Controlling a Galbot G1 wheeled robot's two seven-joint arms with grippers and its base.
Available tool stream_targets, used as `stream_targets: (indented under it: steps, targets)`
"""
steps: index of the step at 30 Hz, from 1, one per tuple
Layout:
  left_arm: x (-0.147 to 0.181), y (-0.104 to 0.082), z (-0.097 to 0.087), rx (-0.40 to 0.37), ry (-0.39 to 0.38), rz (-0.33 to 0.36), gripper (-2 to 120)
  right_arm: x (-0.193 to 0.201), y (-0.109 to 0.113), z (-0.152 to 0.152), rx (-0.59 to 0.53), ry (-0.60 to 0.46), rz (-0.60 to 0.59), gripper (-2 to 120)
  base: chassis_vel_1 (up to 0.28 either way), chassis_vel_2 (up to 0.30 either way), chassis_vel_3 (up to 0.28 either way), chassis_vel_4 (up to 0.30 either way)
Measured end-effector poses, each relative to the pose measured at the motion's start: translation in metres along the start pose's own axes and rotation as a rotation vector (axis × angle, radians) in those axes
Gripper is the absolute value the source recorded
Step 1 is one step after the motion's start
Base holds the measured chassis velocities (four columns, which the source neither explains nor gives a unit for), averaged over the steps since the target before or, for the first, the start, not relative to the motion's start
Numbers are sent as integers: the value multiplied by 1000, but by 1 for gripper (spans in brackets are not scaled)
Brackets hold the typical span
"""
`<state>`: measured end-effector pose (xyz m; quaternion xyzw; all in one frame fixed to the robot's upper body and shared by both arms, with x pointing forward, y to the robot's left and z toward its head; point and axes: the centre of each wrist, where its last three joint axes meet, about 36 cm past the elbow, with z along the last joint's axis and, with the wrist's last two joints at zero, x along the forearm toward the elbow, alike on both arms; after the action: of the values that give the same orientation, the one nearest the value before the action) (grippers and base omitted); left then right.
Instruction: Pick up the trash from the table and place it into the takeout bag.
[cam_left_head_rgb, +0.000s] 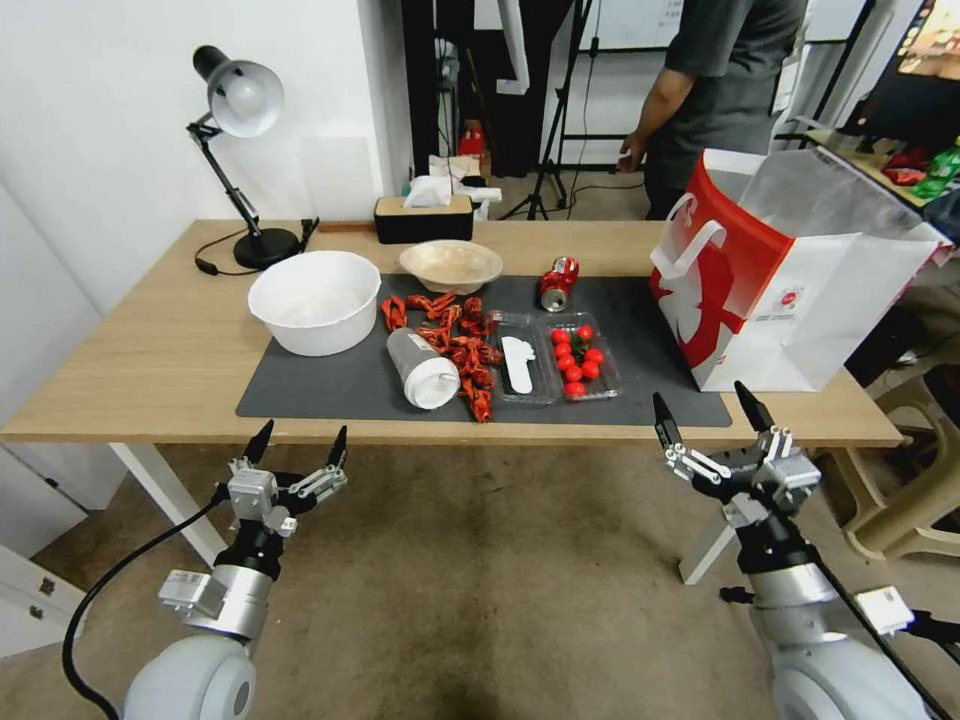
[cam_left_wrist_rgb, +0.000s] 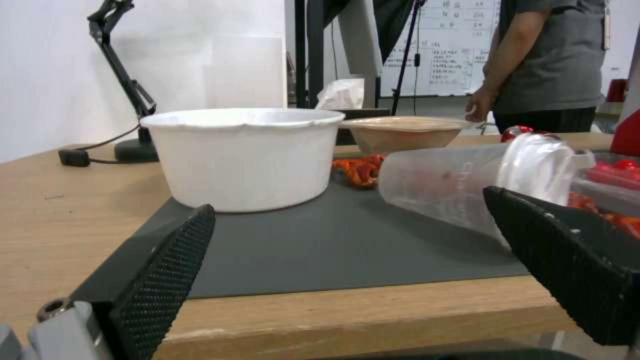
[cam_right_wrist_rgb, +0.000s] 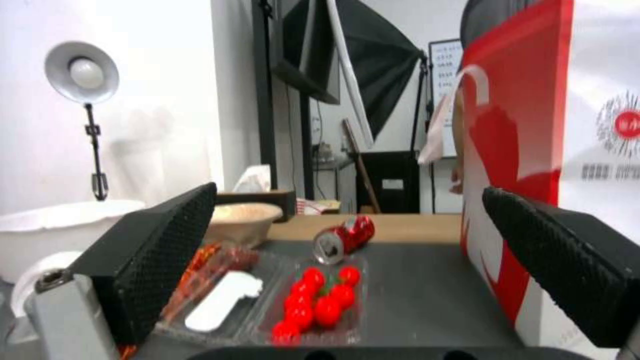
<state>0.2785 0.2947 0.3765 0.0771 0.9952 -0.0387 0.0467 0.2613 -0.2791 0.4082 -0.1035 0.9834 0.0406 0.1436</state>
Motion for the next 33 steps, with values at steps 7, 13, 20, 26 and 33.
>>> stream_targets:
  steps: [7, 13, 20, 26, 33]
  targets:
    - [0, -1, 3, 6, 6, 4, 100, 12, 1, 13, -11, 45, 60, 100, 0, 0, 0, 0]
    - [2, -2, 3, 6, 10, 4, 100, 18, 2, 22, -17, 68, 107, 100, 0, 0, 0, 0]
    - [4, -2, 3, 2, 9, 2, 100, 27, 8, 29, -34, 99, 135, 100, 0, 0, 0, 0]
    - [5, -4, 4, 3, 10, 1, 100, 32, 9, 31, -39, 113, 144, 100, 0, 0, 0, 0]
    - [6, -4, 4, 3, 13, 1, 100, 37, 12, 36, -50, 129, 156, 100, 0, 0, 0, 0]
